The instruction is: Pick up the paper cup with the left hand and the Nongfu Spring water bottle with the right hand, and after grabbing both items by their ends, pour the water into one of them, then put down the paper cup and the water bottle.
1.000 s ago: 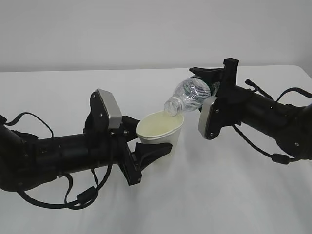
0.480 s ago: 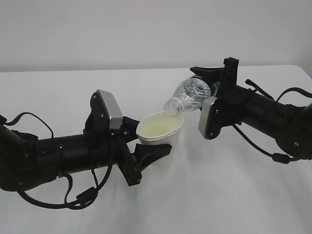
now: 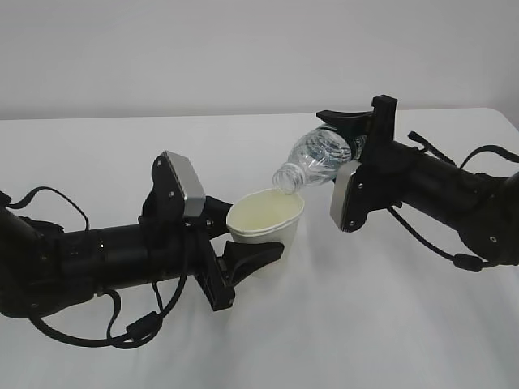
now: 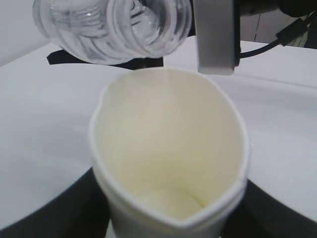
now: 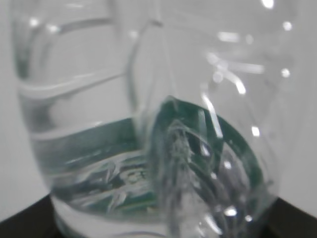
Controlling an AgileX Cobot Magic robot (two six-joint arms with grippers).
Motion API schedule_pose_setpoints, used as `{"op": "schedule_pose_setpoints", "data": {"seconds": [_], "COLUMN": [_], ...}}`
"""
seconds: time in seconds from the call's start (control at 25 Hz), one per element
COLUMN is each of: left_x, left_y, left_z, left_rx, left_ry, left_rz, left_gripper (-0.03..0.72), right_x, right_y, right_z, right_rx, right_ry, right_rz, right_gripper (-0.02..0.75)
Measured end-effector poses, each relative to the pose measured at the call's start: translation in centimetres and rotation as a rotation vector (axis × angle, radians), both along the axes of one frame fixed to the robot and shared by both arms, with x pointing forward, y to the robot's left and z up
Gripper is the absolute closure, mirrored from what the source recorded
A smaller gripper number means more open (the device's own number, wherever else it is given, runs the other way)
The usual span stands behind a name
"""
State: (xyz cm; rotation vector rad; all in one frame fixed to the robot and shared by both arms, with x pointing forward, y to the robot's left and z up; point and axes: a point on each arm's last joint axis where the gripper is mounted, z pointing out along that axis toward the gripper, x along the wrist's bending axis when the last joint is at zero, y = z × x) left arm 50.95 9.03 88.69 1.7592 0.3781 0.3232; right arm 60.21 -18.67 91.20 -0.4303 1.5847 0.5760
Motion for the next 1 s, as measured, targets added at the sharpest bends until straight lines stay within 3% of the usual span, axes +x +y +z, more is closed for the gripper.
{"op": "schedule_pose_setpoints", "data": {"seconds": [1.0], "left_x": [-0.07], "left_y": [-0.03], "left_z": [-0.02], "left_rx": [0.003], "left_ry": [-0.002], "left_rz": [-0.009], "left_gripper": [0.262], "right_x": [0.04], "right_y": [0.01], "right_z": [0.04], "right_rx": [-0.046], "right_ry": [-0.036], "right_rz": [0.002], "right_gripper": [0.262]}}
